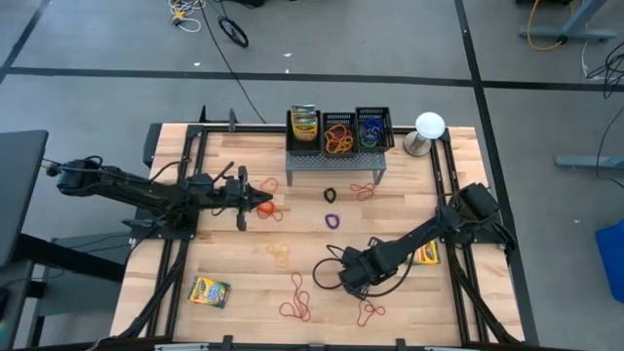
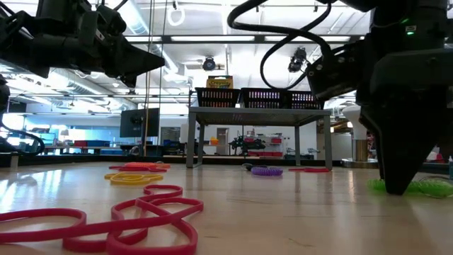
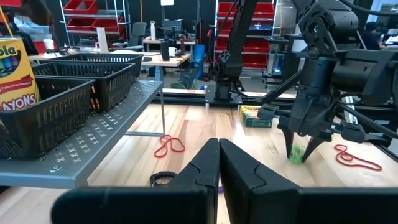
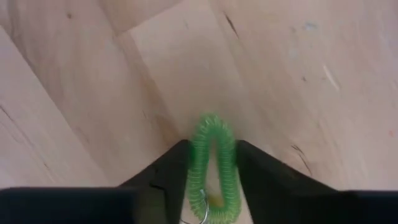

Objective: Sort rubber bands into baskets
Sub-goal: Put the green spring rubberband into the right black basket on the shelf

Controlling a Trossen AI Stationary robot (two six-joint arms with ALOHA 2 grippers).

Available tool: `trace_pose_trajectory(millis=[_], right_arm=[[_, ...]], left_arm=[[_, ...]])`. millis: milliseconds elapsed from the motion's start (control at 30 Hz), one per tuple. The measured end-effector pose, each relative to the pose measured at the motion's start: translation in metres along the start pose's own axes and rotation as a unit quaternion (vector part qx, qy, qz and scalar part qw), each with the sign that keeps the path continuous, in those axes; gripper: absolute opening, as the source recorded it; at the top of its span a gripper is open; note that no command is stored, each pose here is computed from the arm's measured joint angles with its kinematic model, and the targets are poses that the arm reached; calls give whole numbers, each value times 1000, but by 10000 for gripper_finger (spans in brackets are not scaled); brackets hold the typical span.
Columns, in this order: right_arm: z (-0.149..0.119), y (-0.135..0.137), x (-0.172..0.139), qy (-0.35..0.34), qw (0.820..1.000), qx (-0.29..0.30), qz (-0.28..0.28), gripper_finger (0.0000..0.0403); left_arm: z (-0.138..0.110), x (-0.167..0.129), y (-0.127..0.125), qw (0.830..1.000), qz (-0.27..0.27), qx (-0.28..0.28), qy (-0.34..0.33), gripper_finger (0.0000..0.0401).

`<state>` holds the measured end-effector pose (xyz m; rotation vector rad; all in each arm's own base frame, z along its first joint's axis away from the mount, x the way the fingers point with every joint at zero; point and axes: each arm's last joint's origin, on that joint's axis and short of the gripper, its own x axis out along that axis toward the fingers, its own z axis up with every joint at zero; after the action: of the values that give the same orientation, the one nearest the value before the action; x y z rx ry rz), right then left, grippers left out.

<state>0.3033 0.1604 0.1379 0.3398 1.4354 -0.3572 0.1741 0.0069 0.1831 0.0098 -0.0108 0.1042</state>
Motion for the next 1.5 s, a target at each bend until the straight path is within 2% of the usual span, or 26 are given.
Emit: trace_pose_trajectory(millis=[167, 267, 433, 600, 767, 933, 1067, 1233, 1367, 1500], right_arm=[[1, -2, -3, 5, 1000, -20, 9, 59], [2, -5, -15, -8, 1000, -24, 19, 30], [9, -15, -51, -71, 997, -10, 43, 27], [17, -40, -96, -153, 987, 4, 56, 32], [31, -90, -140, -225, 973, 35, 46, 33], [46, -146, -170, -283, 958, 39, 14, 34], [62, -191, -190, -304, 950, 53, -50, 34], [85, -246, -223, -336, 927, 98, -135, 34], [99, -295, -224, -331, 913, 173, -162, 34], [108, -323, -203, -285, 924, 219, -130, 34]], left_arm=[[0, 0, 0, 1000, 0, 0, 0, 16], [0, 0, 0, 1000, 0, 0, 0, 16], [0, 0, 0, 1000, 0, 0, 1, 16], [0, 0, 0, 1000, 0, 0, 1, 16], [0, 0, 0, 1000, 0, 0, 1, 16], [0, 0, 0, 1000, 0, 0, 1, 16], [0, 0, 0, 1000, 0, 0, 1, 16], [0, 0, 0, 1000, 0, 0, 1, 16], [0, 0, 0, 1000, 0, 0, 1, 16], [0, 0, 0, 1000, 0, 0, 1, 16]])
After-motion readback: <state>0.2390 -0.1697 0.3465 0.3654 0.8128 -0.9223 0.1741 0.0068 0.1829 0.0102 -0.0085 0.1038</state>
